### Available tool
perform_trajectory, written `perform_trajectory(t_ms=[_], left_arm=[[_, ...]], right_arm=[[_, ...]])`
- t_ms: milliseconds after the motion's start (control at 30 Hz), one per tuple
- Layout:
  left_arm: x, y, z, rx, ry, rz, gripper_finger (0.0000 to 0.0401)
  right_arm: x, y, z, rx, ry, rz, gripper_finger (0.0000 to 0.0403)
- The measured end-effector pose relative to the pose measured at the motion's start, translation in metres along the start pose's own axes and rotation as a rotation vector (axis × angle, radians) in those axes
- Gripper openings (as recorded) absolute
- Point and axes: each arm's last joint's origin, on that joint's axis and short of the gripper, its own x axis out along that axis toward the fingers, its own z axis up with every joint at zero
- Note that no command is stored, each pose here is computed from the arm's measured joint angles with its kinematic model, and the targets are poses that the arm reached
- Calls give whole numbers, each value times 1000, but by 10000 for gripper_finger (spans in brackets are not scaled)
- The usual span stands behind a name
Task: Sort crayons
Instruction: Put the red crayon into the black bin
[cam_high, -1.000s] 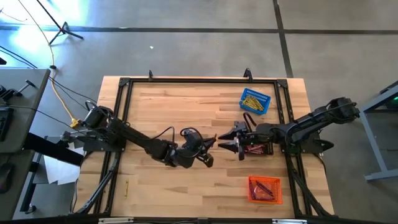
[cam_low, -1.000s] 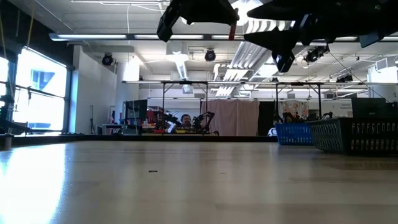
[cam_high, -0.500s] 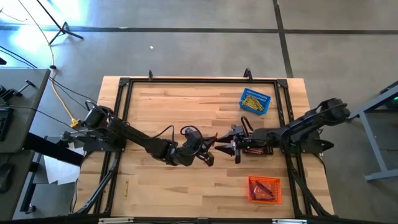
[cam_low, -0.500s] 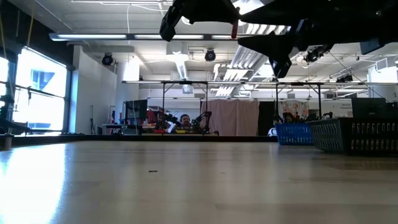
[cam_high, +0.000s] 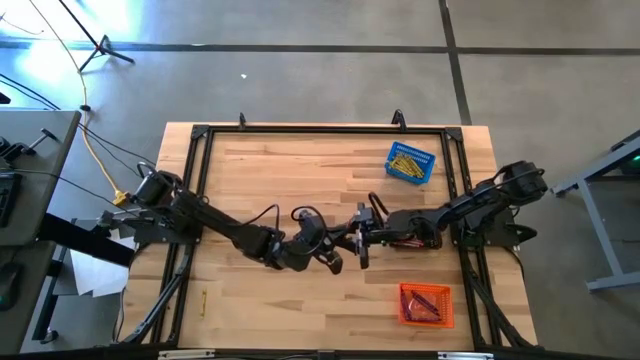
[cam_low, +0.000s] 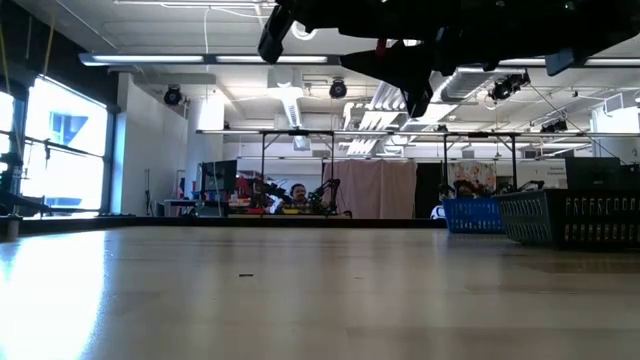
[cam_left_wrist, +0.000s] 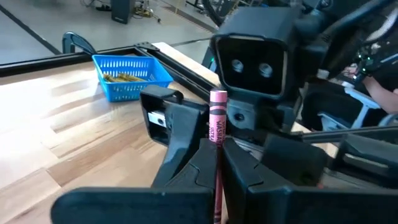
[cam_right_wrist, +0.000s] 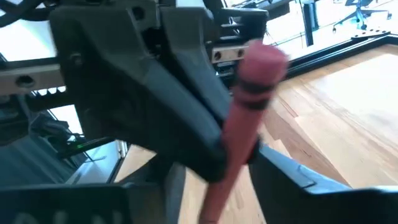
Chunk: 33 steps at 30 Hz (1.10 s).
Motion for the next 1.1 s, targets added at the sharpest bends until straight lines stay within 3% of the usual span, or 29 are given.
perform_trajectory(t_ms=[333,600,767,1100], left_arm=[[-3,-2,-2,28,4,1,0],[-2,-2,-3,68,37,-34,14],[-3,-1,-6,92,76,-52,41],[-2,3,-11,154,139,-57,70]], right_arm=[[0,0,1,20,-6,-6,9],[-4,-1,3,17,49,-21,5],[-24,-11,19,1,159,-117,4],[-105,-34,15,92,689,-463,3]])
